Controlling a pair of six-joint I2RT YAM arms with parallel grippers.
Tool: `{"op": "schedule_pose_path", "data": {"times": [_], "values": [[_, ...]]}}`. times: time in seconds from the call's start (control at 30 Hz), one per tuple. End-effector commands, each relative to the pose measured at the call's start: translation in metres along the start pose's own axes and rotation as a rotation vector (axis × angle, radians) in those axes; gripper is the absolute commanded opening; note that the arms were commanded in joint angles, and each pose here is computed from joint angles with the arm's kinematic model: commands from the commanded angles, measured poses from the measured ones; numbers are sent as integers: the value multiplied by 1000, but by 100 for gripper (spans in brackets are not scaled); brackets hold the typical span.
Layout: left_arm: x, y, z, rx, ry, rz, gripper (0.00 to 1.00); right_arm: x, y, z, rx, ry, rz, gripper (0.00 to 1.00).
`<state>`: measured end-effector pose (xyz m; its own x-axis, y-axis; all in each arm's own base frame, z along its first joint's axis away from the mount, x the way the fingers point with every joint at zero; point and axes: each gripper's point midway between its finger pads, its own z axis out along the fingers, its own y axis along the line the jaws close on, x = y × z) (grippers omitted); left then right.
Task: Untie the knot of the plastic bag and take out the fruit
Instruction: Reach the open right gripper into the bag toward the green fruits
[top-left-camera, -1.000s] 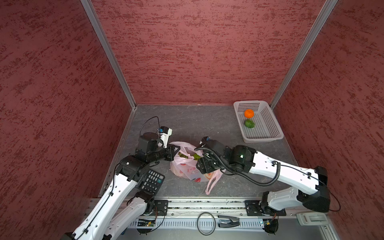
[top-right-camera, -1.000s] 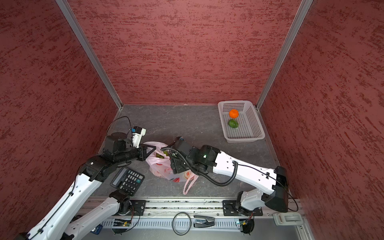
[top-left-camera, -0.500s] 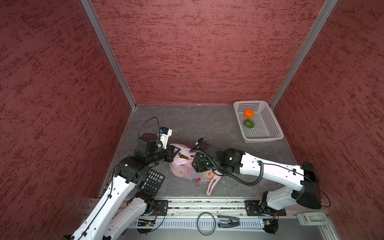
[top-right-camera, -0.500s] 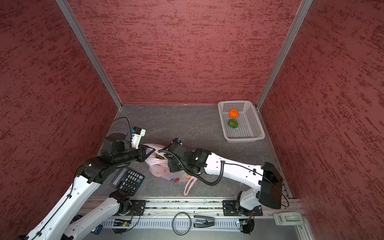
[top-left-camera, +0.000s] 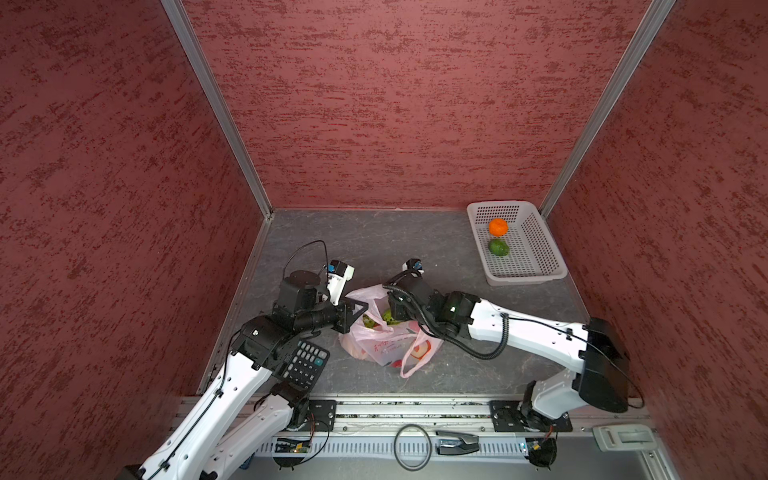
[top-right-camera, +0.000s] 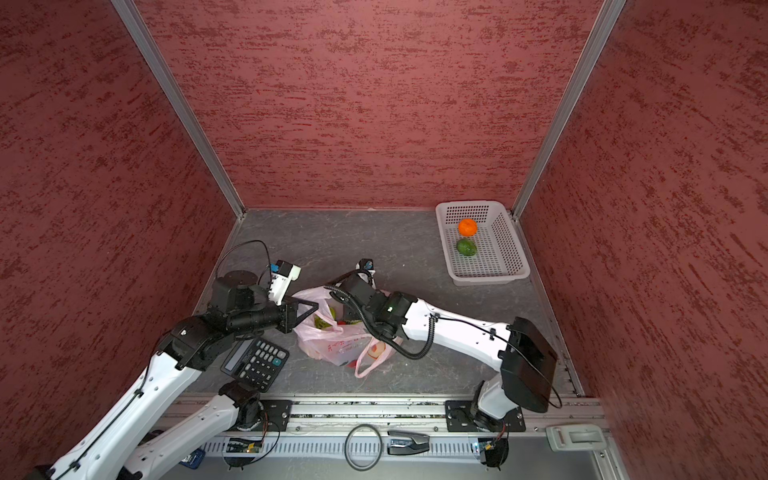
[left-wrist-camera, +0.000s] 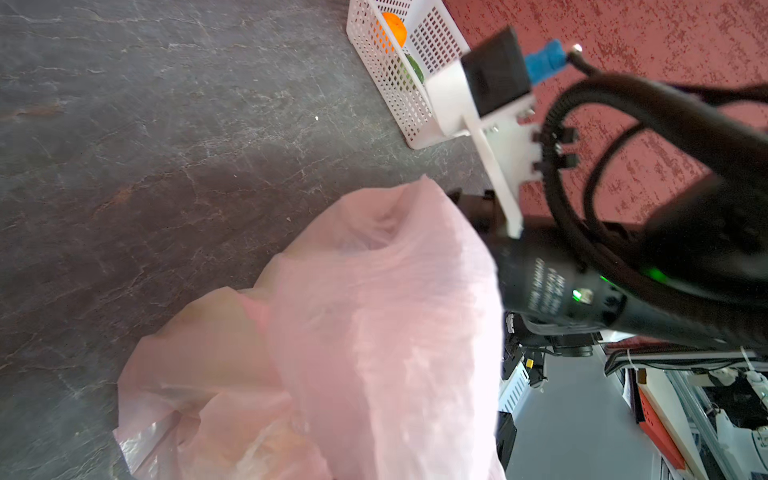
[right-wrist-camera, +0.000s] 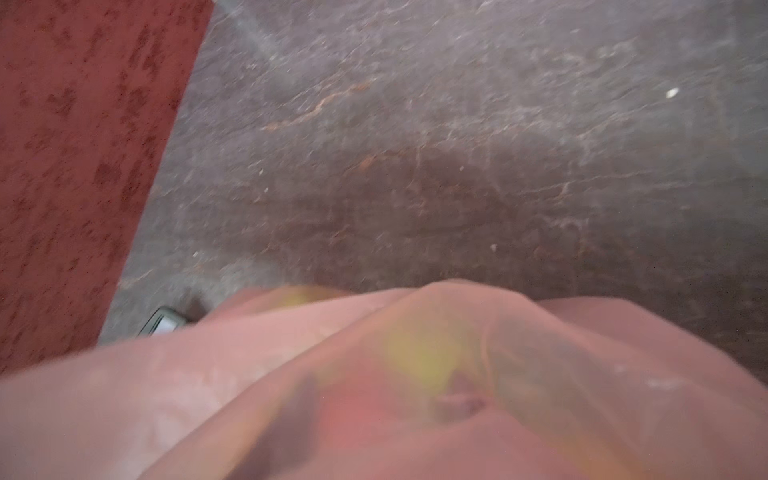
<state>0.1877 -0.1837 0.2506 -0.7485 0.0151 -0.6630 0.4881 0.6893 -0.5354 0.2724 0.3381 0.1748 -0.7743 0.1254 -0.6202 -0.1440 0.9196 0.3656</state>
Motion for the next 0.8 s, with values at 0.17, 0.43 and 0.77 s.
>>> {"op": "schedule_pose_path", "data": {"times": [0.17, 0.43, 0.77], "values": [[20, 1, 9, -22, 64, 41, 0, -86, -80, 2, 257, -222, 111, 54], [5, 15, 1, -129, -23, 24, 0, -2, 0, 1, -69, 138, -114, 62], [-6, 12, 3, -110, -71, 23, 0, 52, 16, 16, -50, 294, -269, 70]]}}
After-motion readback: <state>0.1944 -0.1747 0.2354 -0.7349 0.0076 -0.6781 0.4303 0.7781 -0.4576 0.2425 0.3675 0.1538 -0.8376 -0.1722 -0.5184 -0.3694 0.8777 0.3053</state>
